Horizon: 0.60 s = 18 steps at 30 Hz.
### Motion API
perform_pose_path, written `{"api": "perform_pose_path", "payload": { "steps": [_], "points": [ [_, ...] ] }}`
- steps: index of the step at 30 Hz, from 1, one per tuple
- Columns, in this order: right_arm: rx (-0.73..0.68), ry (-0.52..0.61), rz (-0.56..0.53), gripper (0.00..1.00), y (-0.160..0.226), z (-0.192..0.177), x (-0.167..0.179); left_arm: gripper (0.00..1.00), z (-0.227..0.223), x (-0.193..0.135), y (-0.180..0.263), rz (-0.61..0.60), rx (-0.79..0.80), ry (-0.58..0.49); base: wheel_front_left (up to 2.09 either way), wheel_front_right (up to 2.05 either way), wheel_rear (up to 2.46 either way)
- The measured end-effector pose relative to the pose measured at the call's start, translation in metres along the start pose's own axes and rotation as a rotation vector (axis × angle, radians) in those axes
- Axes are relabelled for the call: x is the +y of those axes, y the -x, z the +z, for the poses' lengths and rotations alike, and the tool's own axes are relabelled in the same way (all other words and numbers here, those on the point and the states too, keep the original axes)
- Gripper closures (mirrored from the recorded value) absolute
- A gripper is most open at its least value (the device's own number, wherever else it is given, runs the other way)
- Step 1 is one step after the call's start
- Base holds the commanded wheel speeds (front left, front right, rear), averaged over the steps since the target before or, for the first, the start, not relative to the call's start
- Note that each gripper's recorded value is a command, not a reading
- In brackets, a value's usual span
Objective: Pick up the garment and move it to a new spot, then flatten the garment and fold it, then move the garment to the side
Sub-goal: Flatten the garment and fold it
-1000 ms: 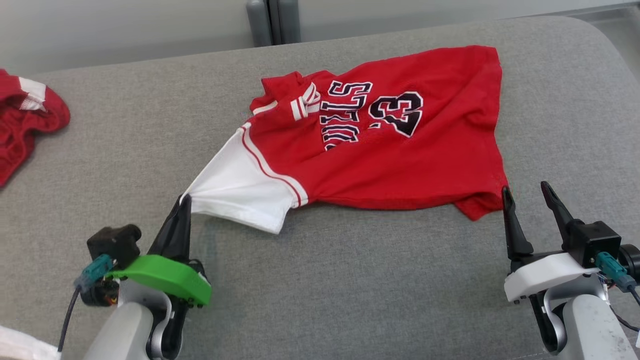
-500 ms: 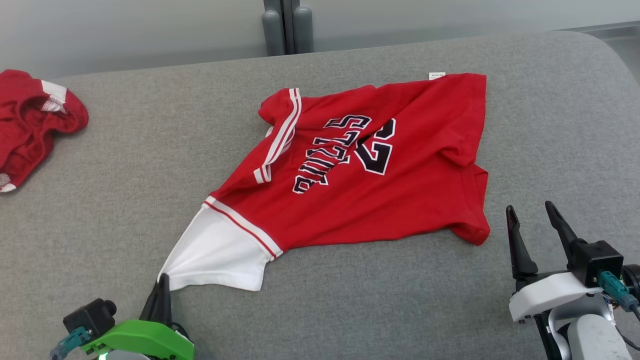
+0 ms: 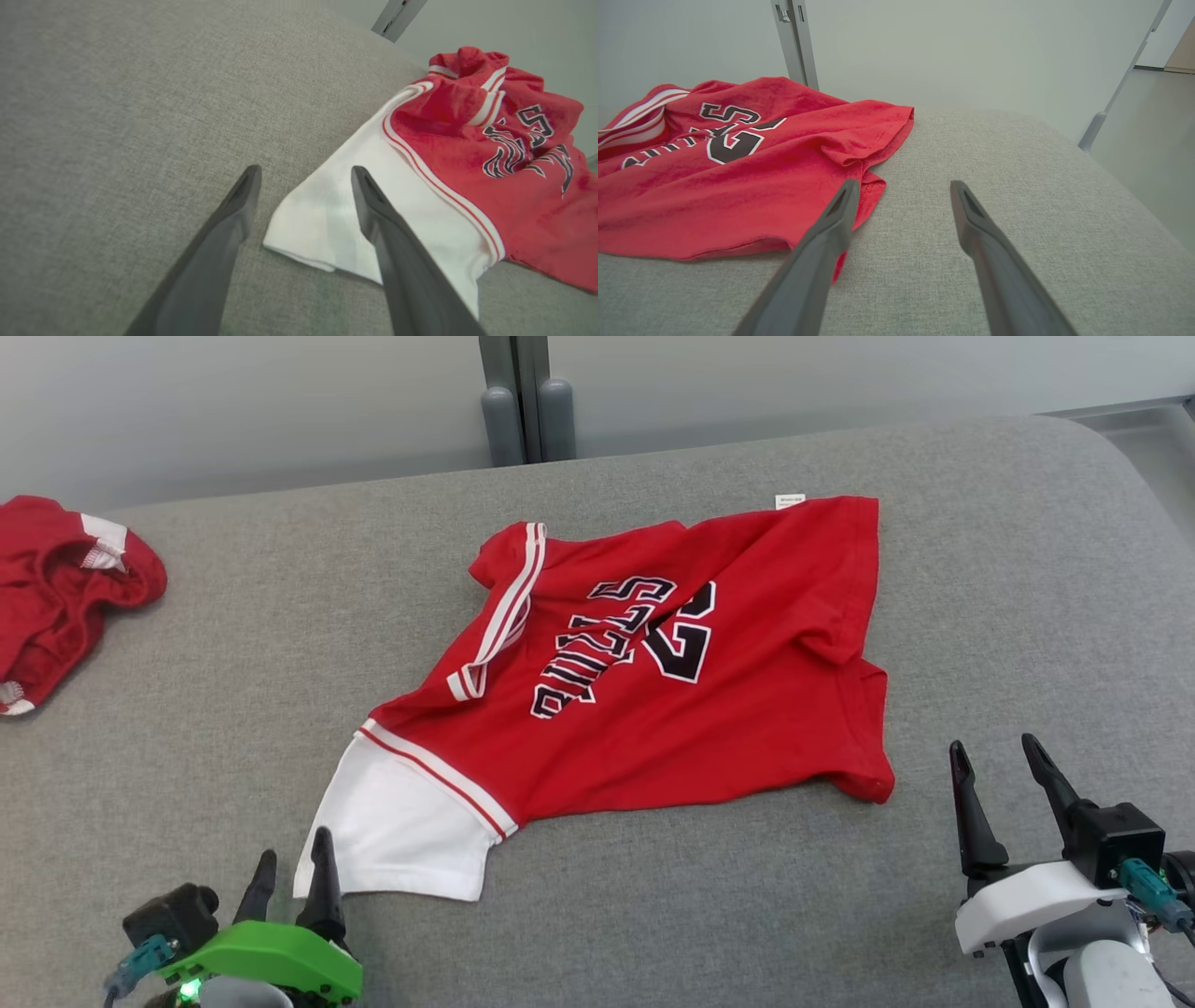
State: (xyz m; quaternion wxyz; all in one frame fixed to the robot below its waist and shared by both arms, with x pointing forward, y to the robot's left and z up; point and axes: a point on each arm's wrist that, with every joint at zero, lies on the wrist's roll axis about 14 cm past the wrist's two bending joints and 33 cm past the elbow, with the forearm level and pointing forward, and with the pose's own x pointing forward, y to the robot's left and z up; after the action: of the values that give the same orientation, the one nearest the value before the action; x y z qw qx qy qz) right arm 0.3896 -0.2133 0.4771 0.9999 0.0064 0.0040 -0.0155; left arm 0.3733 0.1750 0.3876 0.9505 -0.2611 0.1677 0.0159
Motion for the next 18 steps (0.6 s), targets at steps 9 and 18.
{"api": "perform_pose_path", "payload": {
  "steps": [9, 18],
  "points": [
    [0.074, 0.028, 0.09, 0.0, 0.003, -0.022, 0.028, 0.0, 0.038, -0.052, -0.005, -0.153, -0.142, -0.072, 0.0, 0.0, 0.0],
    [0.183, 0.182, 0.224, 0.0, -0.011, -0.054, 0.054, 0.0, 0.036, -0.079, -0.001, -0.217, -0.168, -0.074, 0.0, 0.0, 0.0]
  ]
}}
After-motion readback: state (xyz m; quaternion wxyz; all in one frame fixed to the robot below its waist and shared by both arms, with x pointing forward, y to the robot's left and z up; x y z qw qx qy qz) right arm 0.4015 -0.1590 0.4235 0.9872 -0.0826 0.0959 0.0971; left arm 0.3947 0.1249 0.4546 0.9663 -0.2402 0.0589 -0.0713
